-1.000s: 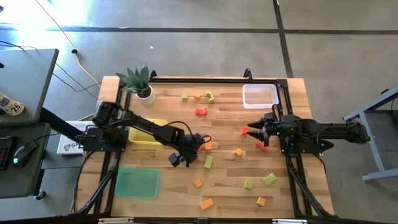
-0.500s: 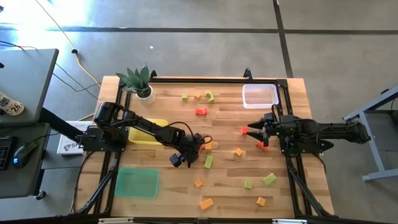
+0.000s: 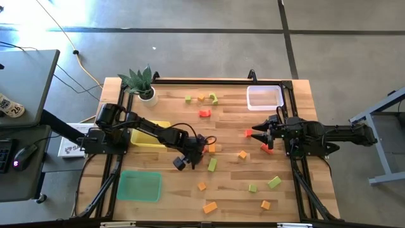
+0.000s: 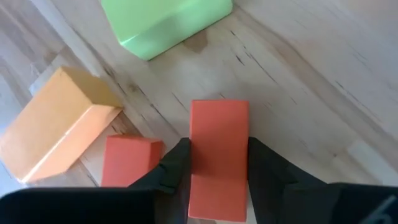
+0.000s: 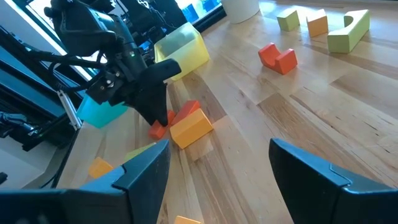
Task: Sort & place blocks by color
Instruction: Put the orange block into the yellow bin
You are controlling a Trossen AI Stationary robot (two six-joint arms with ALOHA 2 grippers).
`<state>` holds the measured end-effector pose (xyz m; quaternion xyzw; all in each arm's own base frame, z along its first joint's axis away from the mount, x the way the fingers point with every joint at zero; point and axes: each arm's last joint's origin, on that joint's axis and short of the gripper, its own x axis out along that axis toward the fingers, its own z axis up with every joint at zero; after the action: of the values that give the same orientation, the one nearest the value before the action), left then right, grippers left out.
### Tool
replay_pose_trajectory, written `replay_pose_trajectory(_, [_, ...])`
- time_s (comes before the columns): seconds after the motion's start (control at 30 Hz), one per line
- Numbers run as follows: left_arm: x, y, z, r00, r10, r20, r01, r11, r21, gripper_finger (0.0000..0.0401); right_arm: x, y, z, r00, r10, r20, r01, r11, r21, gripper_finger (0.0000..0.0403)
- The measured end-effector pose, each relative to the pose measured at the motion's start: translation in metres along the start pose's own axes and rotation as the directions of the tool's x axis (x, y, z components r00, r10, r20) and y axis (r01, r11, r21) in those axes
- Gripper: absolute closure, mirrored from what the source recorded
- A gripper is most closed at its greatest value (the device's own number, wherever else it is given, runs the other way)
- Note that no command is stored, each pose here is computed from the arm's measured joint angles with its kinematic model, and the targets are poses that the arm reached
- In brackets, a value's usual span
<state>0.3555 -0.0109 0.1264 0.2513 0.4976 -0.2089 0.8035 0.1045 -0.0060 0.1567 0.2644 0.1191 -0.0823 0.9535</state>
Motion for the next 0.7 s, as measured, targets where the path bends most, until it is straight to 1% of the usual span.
replay_pose_trajectory(0.2, [-0.005, -0.001, 0.000, 1.000, 0.000, 0.000, 0.000, 0.994, -0.106, 0.0309, 0.000, 0.000, 0.000, 1.000, 0.000, 0.000, 0.000, 1.000, 0.000, 0.0144])
replay_pose_trajectory(0.33, [-0.015, -0.001, 0.002, 1.000, 0.005, 0.012, -0.003, 0.985, -0.170, 0.0309, 0.000, 0.000, 0.000, 1.000, 0.000, 0.000, 0.000, 1.000, 0.000, 0.0144])
replay_pose_trajectory(0.5, [-0.036, -0.001, 0.004, 1.000, 0.016, 0.025, -0.010, 0.972, -0.233, 0.0309, 0.000, 0.000, 0.000, 1.000, 0.000, -0.001, 0.000, 1.000, 0.000, 0.0144])
replay_pose_trajectory(0.6, [-0.055, -0.002, 0.006, 0.999, 0.031, 0.042, -0.018, 0.958, -0.285, 0.0309, 0.000, 0.000, 0.000, 1.000, 0.000, -0.001, 0.000, 1.000, 0.000, 0.0144])
replay_pose_trajectory(0.7, [-0.076, -0.004, 0.004, 0.999, 0.044, 0.032, -0.031, 0.942, -0.334, 0.0309, 0.000, 0.000, 0.000, 1.000, 0.000, -0.001, 0.000, 1.000, 0.000, 0.0144])
